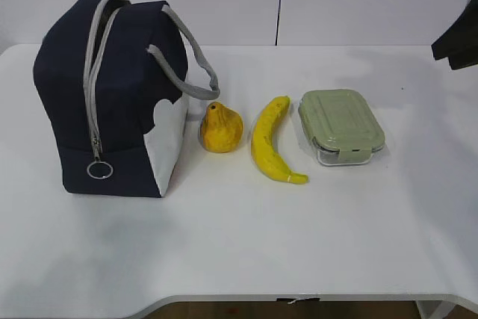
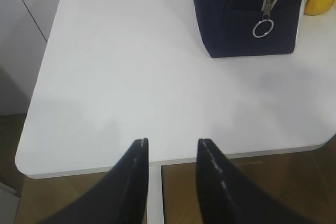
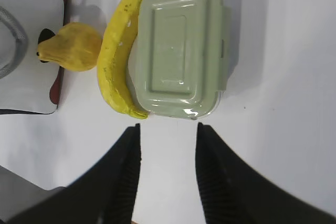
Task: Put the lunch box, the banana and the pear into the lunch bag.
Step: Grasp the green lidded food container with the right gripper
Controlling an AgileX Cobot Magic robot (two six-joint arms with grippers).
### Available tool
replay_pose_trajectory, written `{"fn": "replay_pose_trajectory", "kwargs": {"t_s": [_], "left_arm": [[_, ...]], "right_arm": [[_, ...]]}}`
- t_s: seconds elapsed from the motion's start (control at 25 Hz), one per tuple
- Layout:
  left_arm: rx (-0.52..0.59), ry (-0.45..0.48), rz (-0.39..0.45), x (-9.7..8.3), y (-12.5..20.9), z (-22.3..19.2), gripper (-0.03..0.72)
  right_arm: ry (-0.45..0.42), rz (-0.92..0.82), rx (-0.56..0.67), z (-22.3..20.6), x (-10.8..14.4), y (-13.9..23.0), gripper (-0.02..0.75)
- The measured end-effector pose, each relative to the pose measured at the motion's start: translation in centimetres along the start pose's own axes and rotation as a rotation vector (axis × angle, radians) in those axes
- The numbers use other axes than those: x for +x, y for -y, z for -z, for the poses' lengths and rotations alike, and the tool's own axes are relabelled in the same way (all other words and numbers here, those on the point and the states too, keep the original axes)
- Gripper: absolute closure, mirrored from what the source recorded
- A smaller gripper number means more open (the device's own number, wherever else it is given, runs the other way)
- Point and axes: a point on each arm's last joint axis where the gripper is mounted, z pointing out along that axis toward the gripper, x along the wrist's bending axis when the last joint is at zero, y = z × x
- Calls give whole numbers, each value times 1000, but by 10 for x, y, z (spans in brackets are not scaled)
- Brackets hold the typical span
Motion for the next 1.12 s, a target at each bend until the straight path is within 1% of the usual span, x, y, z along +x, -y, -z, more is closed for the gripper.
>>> {"fn": "replay_pose_trajectory", "kwargs": {"t_s": [0.12,0.32,0.56,0.64,0.68,0.76,0.88,1.0,1.12], "left_arm": [[0,0,0,0,0,0,449],[0,0,0,0,0,0,449],[0,0,0,0,0,0,447],[0,0,0,0,0,0,447],[0,0,0,0,0,0,447],[0,0,0,0,0,0,447],[0,0,0,0,0,0,447],[0,0,0,0,0,0,447],[0,0,0,0,0,0,447]], "right_arm": [[-4,-14,30,-12,-13,-1,443],[-5,-38,67,-29,-25,-2,443],[-18,-45,61,-30,-25,-3,443],[-19,-45,61,-30,-25,-3,432],[-20,-45,60,-30,-25,-3,411],[-22,-46,59,-30,-25,-3,344],[-22,-46,59,-30,-25,-3,219],[-31,-49,54,-30,-24,-4,176],[-60,-42,39,-30,-22,-5,167]]}}
